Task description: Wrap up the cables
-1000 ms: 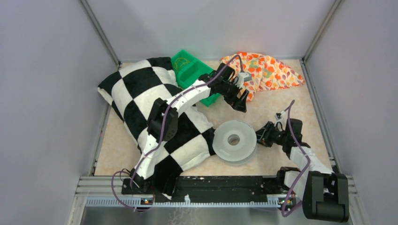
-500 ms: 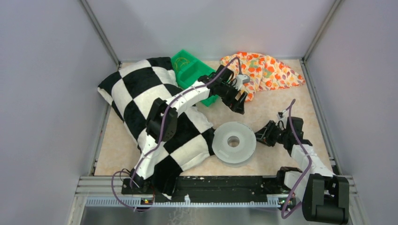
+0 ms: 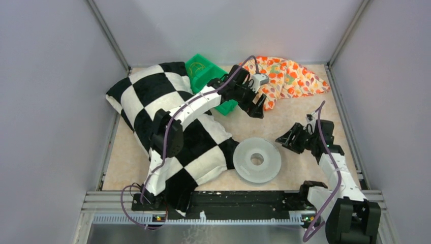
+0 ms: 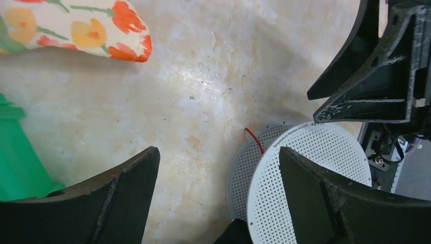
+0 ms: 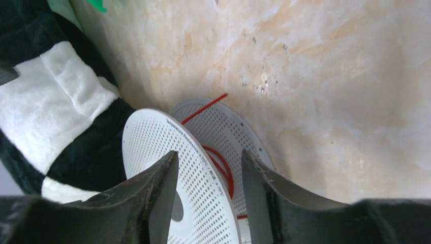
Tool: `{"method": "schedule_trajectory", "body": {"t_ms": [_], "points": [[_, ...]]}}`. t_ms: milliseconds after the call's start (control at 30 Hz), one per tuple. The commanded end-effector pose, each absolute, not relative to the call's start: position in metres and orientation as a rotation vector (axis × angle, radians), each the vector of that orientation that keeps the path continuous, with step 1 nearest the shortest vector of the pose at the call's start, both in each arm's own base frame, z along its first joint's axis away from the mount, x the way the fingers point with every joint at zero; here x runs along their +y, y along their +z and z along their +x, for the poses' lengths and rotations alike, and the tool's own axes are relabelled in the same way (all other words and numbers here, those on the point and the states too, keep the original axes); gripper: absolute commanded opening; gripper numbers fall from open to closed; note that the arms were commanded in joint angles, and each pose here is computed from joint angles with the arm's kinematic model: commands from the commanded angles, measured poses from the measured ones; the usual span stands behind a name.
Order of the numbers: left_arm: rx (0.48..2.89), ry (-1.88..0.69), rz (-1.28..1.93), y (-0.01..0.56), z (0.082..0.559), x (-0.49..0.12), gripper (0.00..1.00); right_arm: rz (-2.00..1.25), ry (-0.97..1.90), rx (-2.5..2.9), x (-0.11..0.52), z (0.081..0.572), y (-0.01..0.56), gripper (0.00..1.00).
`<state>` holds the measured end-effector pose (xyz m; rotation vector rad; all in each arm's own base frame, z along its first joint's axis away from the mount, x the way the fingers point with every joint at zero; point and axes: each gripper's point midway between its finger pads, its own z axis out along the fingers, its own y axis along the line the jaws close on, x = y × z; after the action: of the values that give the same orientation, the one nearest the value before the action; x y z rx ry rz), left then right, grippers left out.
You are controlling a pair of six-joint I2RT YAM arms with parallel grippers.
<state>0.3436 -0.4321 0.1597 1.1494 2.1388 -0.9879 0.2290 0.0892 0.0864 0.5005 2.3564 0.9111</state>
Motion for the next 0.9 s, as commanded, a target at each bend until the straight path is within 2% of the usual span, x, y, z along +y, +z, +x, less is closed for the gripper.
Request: {"method": "schedule_trajectory", "body": {"t_ms": [0, 267, 433, 467, 500, 600, 733, 867], "points": [[2.012, -0.958, 1.102, 0.221, 0.343, -0.424, 0.93, 0.483, 0.794, 2.323, 0.074, 0.239, 0.106, 0.53], [1.952, -0.908, 1.053, 0.255, 0.332, -0.404, 0.93, 0.510, 0.665, 2.249, 0.056, 0.258, 0.142, 0.59], [1.911, -0.903, 0.961, 0.280, 0.320, -0.383, 0.93, 0.540, 0.447, 2.217, 0.026, 0.266, 0.172, 0.66], [1.906, -0.899, 0.933, 0.284, 0.320, -0.377, 0.93, 0.538, 0.405, 2.211, 0.020, 0.267, 0.178, 0.89], [1.888, -0.904, 0.902, 0.293, 0.318, -0.371, 0.93, 0.540, 0.362, 2.220, 0.014, 0.266, 0.182, 0.97], [1.930, -0.889, 0.811, 0.294, 0.321, -0.351, 0.94, 0.645, 0.149, 2.227, -0.018, 0.266, 0.191, 0.99], [2.034, -0.706, 0.594, 0.288, 0.338, -0.315, 0.98, 0.823, -0.145, 2.202, -0.061, 0.258, 0.205, 0.99], [2.038, -0.489, 0.442, 0.286, 0.347, -0.273, 0.99, 0.835, -0.223, 2.184, -0.073, 0.261, 0.210, 0.99]]}}
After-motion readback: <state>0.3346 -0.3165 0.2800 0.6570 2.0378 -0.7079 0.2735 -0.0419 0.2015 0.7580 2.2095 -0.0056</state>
